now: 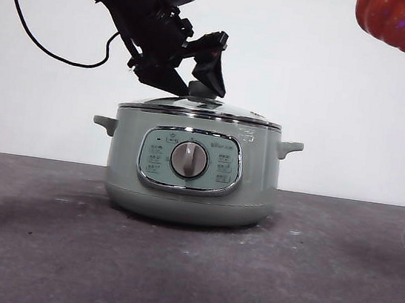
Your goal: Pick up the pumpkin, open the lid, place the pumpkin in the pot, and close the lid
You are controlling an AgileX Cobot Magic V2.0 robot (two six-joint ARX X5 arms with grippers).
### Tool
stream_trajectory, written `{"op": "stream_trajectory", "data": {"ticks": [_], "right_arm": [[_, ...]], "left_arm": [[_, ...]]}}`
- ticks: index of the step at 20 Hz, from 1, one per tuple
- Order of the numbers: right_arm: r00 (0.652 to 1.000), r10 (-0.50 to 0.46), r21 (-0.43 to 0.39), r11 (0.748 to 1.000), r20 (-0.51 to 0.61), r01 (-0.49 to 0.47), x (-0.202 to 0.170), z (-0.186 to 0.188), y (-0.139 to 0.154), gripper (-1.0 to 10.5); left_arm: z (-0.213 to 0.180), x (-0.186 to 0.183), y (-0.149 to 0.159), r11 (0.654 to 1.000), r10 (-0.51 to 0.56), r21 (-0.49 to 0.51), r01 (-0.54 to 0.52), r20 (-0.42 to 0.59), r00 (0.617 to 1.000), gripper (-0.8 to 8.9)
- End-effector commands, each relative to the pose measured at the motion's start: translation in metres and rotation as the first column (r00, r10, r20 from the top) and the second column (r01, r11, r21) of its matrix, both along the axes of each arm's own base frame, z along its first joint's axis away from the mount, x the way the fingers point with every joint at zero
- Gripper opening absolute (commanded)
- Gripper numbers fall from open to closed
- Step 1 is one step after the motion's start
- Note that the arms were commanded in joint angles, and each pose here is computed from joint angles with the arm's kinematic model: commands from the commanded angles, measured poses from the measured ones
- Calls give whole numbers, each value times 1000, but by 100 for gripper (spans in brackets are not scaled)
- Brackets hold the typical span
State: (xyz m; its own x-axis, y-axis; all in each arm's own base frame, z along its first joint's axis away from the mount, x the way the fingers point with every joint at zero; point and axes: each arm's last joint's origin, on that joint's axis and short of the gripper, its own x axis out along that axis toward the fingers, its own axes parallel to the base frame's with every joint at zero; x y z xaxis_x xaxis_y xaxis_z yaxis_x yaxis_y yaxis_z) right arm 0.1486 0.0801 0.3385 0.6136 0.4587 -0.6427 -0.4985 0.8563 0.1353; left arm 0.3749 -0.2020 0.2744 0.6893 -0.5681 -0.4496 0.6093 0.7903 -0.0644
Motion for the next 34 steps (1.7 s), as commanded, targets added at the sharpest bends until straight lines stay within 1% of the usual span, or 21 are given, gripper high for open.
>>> {"op": "stream_trajectory", "data": {"ticks": [1,2,6,10,17,21,23,25,28,31,34], "right_arm": [[1000,-5,7,1000,0,5,0,1,0,-16],[1000,-5,7,1000,0,5,0,1,0,-16],[1000,-5,7,1000,1,5,0,1,0,-16],[1000,-6,7,1000,1,6,0,1,0,-16],[1000,-5,13,1000,10,5,0,1,1,-16],[997,-7,47,999,76,3,8,6,5,-17],[994,-9,64,998,109,2,18,6,10,-17],[993,-9,69,998,121,1,31,3,16,-17],[991,1,61,998,132,-10,61,-8,32,-17],[993,32,17,999,114,-35,93,-10,50,-17],[993,58,-6,998,105,-58,128,-7,73,-17]], "left_arm": [[-2,0,-2,1000,-6,1,6,-2,1000,35],[-2,0,-2,1000,-6,1,6,-2,1000,-15],[4,-2,-1,1000,-5,-6,6,11,1000,-13],[21,-8,4,1000,-2,-25,3,48,999,-13],[70,-34,18,997,6,-74,5,144,990,-12],[102,-64,36,997,15,-75,-3,156,988,-13],[122,-85,48,997,37,-79,-24,176,984,-13],[140,-106,62,996,48,-85,-32,191,980,-13],[159,-139,79,995,54,-91,-36,201,978,-12],[168,-162,93,996,57,-75,-43,196,979,-13],[174,-178,100,996,57,-74,-42,201,978,-13]]}}
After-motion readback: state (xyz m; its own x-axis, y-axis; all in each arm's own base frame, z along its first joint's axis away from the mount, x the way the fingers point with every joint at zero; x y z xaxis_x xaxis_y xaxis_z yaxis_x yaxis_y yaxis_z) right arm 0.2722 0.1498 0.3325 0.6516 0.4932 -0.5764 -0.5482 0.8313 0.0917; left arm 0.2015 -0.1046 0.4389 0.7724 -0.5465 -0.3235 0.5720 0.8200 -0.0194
